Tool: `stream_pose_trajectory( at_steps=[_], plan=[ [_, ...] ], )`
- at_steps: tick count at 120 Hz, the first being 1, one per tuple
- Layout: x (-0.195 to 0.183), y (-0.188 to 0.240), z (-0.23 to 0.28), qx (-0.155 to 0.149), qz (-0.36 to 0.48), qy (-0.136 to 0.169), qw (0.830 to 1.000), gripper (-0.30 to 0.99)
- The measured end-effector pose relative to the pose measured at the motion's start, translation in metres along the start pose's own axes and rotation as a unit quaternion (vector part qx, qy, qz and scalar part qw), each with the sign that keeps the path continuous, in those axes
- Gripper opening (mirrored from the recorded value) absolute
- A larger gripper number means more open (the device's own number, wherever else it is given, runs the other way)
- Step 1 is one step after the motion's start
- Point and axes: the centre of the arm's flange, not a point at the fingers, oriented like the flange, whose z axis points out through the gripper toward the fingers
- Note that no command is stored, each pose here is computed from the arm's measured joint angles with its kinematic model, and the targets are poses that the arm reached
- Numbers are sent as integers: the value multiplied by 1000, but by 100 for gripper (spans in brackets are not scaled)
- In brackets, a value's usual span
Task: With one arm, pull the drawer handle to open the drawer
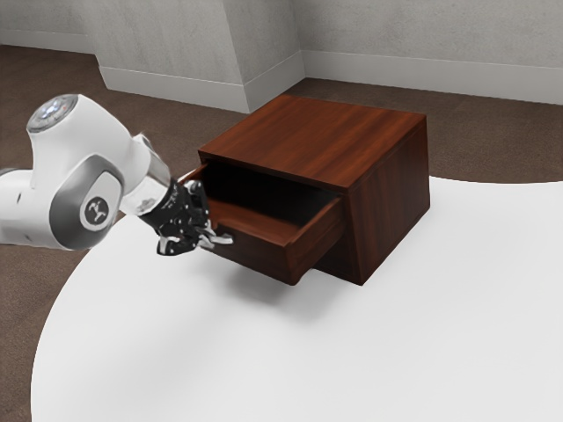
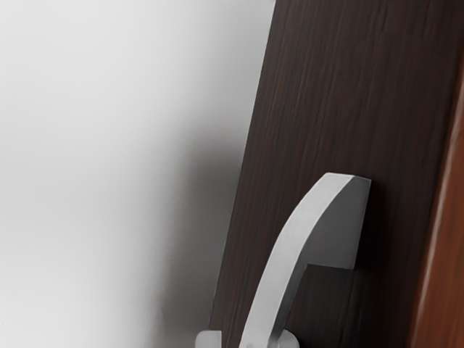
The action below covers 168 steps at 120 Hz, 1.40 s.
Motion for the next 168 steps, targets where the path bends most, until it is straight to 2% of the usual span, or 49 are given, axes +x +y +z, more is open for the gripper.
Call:
stream_pose_trajectory(
  at_steps=[82, 114, 138, 168],
  plan=[
    [15, -45, -24, -5, -13, 2, 1000, -8],
    [22, -51, -30, -10, -22, 0, 1000, -6],
    [23, -52, -34, -17, -19, -1, 1000, 13],
    [24, -62, -58, -44, -18, -1, 999, 35]
  ],
)
